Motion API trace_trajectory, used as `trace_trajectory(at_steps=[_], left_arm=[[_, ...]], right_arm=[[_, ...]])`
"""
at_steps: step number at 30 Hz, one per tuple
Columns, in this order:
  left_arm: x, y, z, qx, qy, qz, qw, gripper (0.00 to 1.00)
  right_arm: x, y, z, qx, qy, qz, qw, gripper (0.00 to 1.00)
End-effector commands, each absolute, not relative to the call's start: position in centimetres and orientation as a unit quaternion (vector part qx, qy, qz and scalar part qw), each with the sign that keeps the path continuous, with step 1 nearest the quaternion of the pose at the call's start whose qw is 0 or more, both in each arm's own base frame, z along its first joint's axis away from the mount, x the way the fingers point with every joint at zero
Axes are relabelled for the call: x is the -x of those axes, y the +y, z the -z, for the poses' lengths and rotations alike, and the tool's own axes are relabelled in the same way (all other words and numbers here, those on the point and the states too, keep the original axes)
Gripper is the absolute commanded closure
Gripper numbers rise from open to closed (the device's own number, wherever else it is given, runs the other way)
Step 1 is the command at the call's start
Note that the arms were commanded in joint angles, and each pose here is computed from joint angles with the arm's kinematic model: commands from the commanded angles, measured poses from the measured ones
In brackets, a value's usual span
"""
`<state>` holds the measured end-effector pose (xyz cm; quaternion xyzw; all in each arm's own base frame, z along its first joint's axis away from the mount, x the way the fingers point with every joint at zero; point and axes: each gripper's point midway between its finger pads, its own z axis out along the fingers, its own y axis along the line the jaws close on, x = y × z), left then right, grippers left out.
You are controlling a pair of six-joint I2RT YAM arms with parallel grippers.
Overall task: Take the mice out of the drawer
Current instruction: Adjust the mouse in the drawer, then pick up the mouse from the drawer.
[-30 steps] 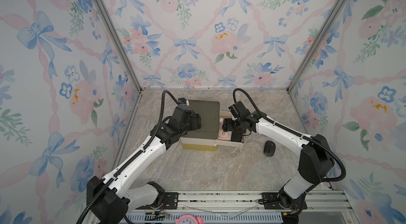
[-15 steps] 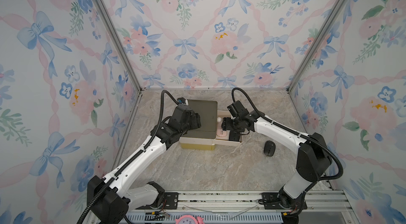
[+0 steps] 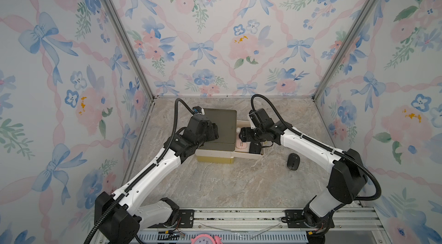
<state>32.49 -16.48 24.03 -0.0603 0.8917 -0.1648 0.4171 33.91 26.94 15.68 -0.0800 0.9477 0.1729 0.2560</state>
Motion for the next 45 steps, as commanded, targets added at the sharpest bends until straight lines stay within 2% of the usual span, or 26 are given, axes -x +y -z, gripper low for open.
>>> trace_trajectory(at_steps=[1, 10, 16, 23, 34, 41, 45], left_arm=[[-31.4, -15.5, -21.4, 0.071, 0.912, 0.142, 0.378, 0.26], [-31.4, -15.3, -21.2, 0.075, 0.913, 0.139, 0.377, 0.26], [-31.5, -15.2, -21.0, 0.079, 0.913, 0.136, 0.375, 0.26], [-31.6, -15.0, -20.8, 0.082, 0.914, 0.134, 0.375, 0.26], [-31.6, -14.5, -20.9, 0.087, 0.912, 0.134, 0.377, 0.26], [-31.6, -14.6, -20.9, 0.084, 0.913, 0.137, 0.376, 0.26], [-31.7, -14.5, -20.8, 0.085, 0.913, 0.134, 0.375, 0.26]], right_arm=[[-33.6, 28.3, -14.9, 0.127, 0.938, -0.181, 0.265, 0.23], [-33.7, 29.2, -12.2, 0.166, 0.934, -0.167, 0.270, 0.22], [-34.2, 28.0, -10.7, 0.170, 0.940, -0.114, 0.273, 0.22], [-34.9, 25.6, -12.3, 0.158, 0.941, -0.054, 0.295, 0.23], [-34.3, 27.7, -9.9, 0.180, 0.952, -0.073, 0.238, 0.26], [-34.8, 28.0, -9.9, 0.190, 0.946, -0.086, 0.248, 0.31], [-35.0, 27.9, -10.8, 0.190, 0.942, -0.091, 0.262, 0.38]])
